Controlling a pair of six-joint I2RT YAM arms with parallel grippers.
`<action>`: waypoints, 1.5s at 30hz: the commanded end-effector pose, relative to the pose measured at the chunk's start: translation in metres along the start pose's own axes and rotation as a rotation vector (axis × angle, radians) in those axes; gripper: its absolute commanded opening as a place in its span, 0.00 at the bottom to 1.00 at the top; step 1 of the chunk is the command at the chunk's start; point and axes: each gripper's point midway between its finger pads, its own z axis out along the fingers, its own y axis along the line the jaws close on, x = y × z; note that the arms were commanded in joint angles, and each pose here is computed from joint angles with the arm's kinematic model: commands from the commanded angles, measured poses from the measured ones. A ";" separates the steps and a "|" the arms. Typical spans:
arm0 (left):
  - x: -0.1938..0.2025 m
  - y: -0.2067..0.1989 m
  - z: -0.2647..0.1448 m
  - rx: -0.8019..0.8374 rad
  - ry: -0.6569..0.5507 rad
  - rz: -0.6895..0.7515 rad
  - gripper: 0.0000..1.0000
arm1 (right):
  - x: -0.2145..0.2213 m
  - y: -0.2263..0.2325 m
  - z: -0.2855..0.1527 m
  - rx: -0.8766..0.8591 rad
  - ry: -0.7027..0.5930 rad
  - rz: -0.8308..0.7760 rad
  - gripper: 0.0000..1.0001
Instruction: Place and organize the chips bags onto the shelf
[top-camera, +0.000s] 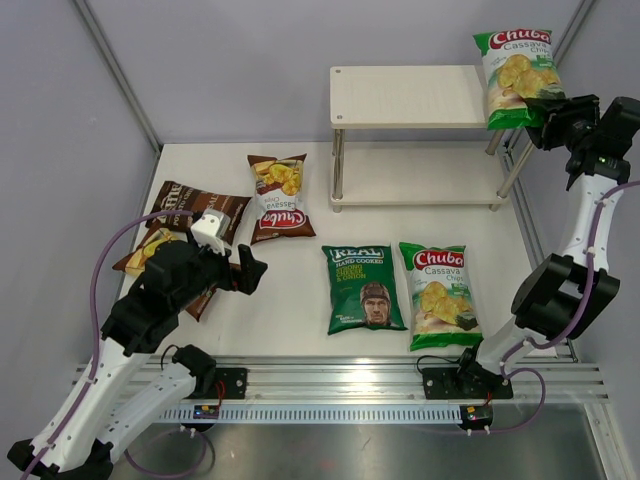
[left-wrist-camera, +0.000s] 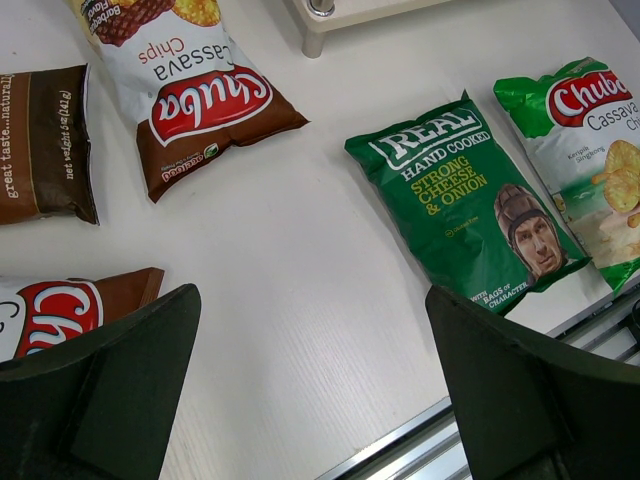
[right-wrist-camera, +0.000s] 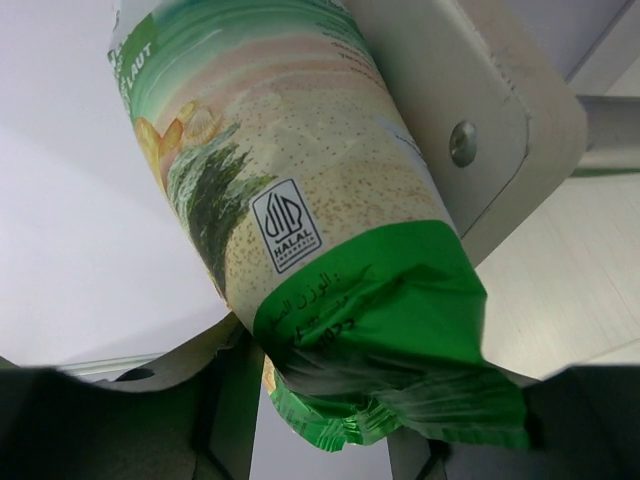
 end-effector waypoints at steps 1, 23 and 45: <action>-0.008 -0.004 0.004 0.022 -0.030 0.013 0.99 | -0.005 -0.003 0.004 0.027 0.006 -0.012 0.52; -0.009 0.001 0.002 -0.007 -0.040 -0.002 0.99 | 0.004 0.003 -0.023 0.072 -0.002 -0.151 1.00; -0.049 -0.075 0.052 0.296 -0.058 -0.383 0.99 | 0.054 0.012 -0.127 0.142 -0.177 -0.647 1.00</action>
